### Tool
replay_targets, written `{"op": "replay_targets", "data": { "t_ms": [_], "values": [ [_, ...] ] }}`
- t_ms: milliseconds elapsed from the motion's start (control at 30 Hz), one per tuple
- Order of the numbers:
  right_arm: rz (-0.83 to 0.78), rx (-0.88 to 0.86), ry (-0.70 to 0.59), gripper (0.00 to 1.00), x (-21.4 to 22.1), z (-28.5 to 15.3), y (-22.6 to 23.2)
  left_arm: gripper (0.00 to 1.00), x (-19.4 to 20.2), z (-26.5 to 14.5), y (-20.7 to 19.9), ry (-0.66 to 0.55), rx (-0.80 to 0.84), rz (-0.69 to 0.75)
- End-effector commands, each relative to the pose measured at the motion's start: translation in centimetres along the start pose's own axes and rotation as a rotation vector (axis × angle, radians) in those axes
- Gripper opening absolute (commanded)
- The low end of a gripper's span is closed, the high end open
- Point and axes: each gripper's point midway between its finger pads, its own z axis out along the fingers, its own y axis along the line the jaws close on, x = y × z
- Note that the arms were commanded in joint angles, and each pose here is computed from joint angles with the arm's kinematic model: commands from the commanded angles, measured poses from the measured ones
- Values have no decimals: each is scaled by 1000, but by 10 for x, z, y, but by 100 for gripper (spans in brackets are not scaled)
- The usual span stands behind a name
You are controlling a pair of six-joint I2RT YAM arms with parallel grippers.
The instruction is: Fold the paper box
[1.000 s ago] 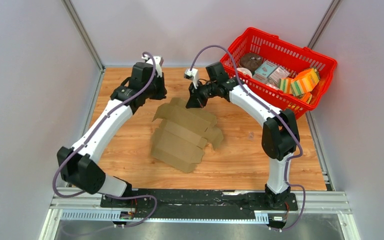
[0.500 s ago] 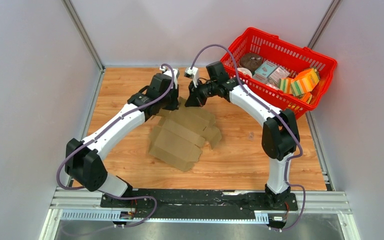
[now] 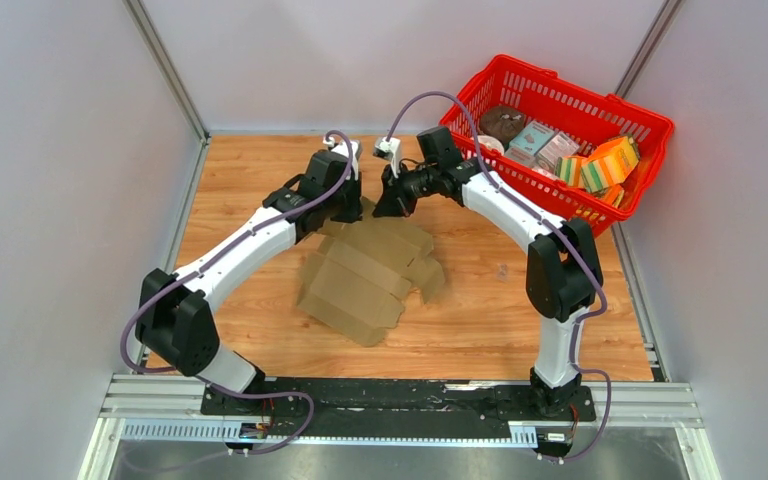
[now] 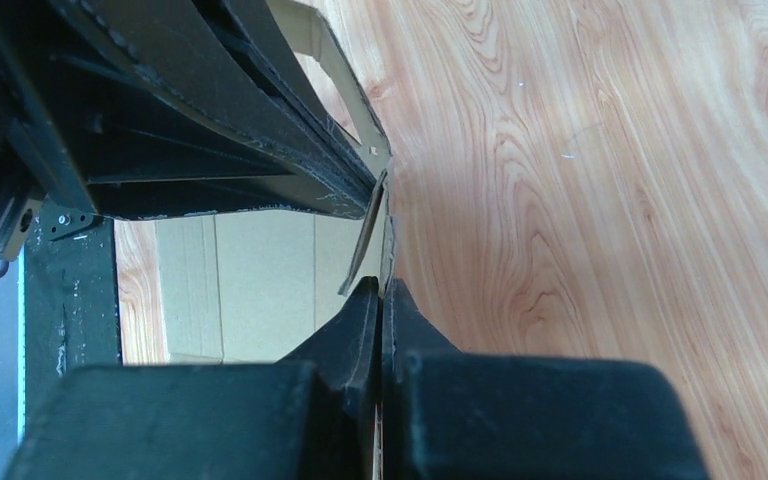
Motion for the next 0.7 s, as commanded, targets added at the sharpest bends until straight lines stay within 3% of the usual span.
{"op": "replay_targets", "data": {
  "t_ms": [0,133,333,400,667],
  "values": [
    [-91,-38,-84,0,-34,-15,20,8,3,-19,5,-62,3,17],
    [-82,-28,-72,0,-31,-16,17,24,23,-41,28,-76,-73,2],
    [-87,-37,-79,0,-32,-19,20,28,43,-50,47,-43,-148,27],
    [-89,-40,-80,0,-32,-19,22,28,45,-51,52,-30,-170,48],
    [-92,-34,-81,0,-32,-20,20,8,53,-51,84,4,-340,98]
  ]
}}
